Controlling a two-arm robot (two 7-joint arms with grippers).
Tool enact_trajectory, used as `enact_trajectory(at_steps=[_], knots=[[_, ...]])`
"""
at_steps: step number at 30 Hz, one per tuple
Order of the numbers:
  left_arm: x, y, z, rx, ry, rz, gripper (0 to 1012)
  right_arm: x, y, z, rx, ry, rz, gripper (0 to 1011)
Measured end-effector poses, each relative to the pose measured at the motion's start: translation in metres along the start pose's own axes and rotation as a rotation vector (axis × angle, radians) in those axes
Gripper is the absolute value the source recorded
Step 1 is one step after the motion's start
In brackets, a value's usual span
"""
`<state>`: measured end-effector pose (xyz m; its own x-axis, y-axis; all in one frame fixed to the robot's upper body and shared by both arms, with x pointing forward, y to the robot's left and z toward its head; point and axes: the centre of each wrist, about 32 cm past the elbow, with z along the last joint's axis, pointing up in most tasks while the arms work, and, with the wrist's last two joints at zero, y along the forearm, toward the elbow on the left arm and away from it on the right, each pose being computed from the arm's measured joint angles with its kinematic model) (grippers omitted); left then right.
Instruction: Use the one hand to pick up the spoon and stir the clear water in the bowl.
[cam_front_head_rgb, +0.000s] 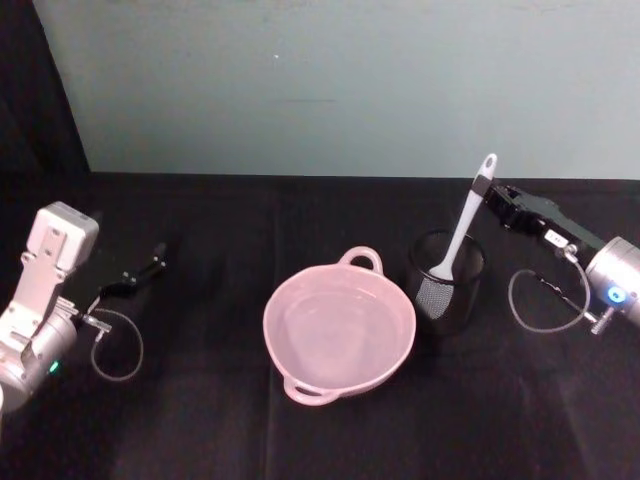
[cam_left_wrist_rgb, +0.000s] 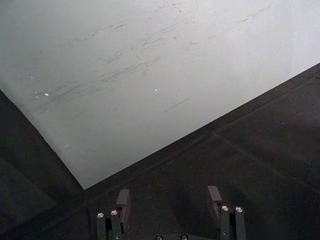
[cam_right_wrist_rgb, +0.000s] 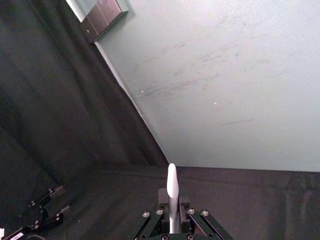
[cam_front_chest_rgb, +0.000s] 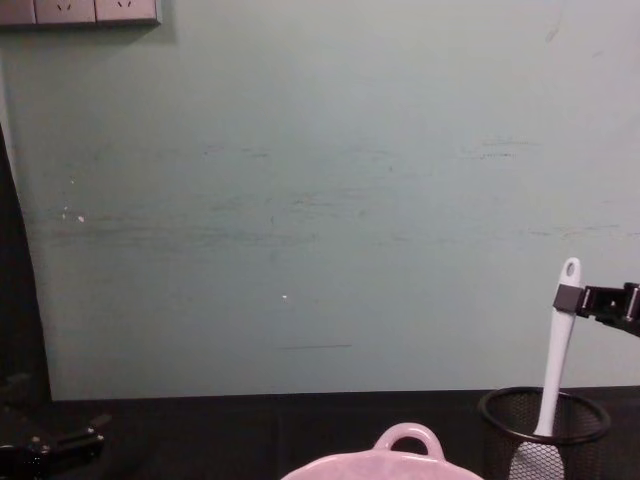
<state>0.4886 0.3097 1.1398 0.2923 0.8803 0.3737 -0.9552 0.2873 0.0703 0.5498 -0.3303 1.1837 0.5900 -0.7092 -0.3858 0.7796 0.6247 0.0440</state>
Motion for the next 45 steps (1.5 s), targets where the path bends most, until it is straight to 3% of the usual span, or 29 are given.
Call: enact_trajectory(at_steps=[15, 28, 37, 42, 45], knots=[[0.0000, 0.0000, 0.0000, 0.000, 0.000, 0.000, 1005, 0.008, -0.001, -0.007, 0.010, 0.073, -0.003, 127], [0.0000, 0.0000, 0.0000, 0.000, 0.000, 0.000, 1005, 0.009, -0.007, -0.010, 0.014, 0.089, -0.031, 528], [0.0000, 0.0000, 0.0000, 0.000, 0.000, 0.000, 1005, 0.009, -0.022, -0.014, 0.005, 0.072, -0.069, 804], [0.0000, 0.0000, 0.0000, 0.000, 0.000, 0.000, 1005, 0.006, -0.031, -0.013, -0.022, 0.017, -0.094, 956], [0.0000, 0.0000, 0.0000, 0.000, 0.000, 0.000, 1005, 0.001, -0.040, -0.009, -0.050, -0.054, -0.114, 1003]])
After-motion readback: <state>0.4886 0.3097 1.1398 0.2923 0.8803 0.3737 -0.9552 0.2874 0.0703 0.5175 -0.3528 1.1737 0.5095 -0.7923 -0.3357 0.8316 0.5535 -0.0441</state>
